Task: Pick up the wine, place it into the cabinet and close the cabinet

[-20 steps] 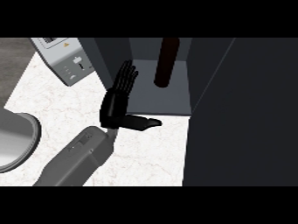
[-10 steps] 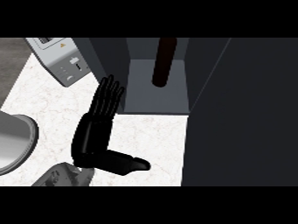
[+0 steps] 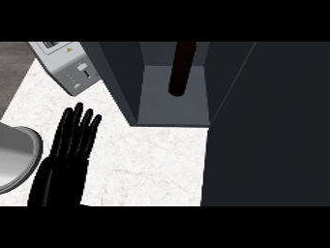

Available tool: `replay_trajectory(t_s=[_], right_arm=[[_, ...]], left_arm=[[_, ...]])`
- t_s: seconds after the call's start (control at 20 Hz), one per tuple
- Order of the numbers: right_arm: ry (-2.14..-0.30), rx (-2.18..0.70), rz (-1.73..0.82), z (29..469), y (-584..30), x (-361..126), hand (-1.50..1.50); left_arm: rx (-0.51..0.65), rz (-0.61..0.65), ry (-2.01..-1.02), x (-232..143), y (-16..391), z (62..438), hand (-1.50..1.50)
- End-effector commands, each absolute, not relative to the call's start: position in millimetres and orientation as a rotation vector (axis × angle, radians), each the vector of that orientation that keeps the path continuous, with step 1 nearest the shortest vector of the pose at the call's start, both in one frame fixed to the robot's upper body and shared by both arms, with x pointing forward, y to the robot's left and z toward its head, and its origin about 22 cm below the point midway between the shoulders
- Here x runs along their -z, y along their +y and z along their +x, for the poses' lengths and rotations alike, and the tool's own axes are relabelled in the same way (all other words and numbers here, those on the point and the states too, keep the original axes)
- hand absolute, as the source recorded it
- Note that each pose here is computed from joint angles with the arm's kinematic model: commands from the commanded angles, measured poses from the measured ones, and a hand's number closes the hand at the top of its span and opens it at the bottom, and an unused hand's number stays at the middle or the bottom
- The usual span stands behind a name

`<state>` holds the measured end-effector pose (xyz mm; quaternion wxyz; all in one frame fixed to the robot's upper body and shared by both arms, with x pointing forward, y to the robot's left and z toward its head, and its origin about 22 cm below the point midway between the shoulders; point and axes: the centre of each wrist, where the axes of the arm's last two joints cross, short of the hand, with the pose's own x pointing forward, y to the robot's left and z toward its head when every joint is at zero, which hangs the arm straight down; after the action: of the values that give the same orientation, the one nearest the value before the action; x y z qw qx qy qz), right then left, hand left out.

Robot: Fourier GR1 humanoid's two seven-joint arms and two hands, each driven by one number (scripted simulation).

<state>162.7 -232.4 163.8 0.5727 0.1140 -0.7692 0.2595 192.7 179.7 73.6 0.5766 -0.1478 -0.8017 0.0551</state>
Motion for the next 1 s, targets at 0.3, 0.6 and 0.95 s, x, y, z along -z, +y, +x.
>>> replay_trajectory(t_s=[0.3,0.6,0.95], right_arm=[[-1.651,-0.722,0.544,128.4,-206.2,-170.1,1.50],[-1.649,-0.736,0.600,111.9,-180.7,-182.5,1.50],[-1.714,-0.803,0.590,119.5,-115.8,-181.9,1.50]], left_arm=[[-0.179,-0.235,-1.907,-93.1,247.9,151.3,-1.50],[-0.229,-0.208,-1.921,-77.8,277.2,127.1,-1.50],[-0.241,-0.187,-1.952,-87.3,322.4,122.1,-1.50]])
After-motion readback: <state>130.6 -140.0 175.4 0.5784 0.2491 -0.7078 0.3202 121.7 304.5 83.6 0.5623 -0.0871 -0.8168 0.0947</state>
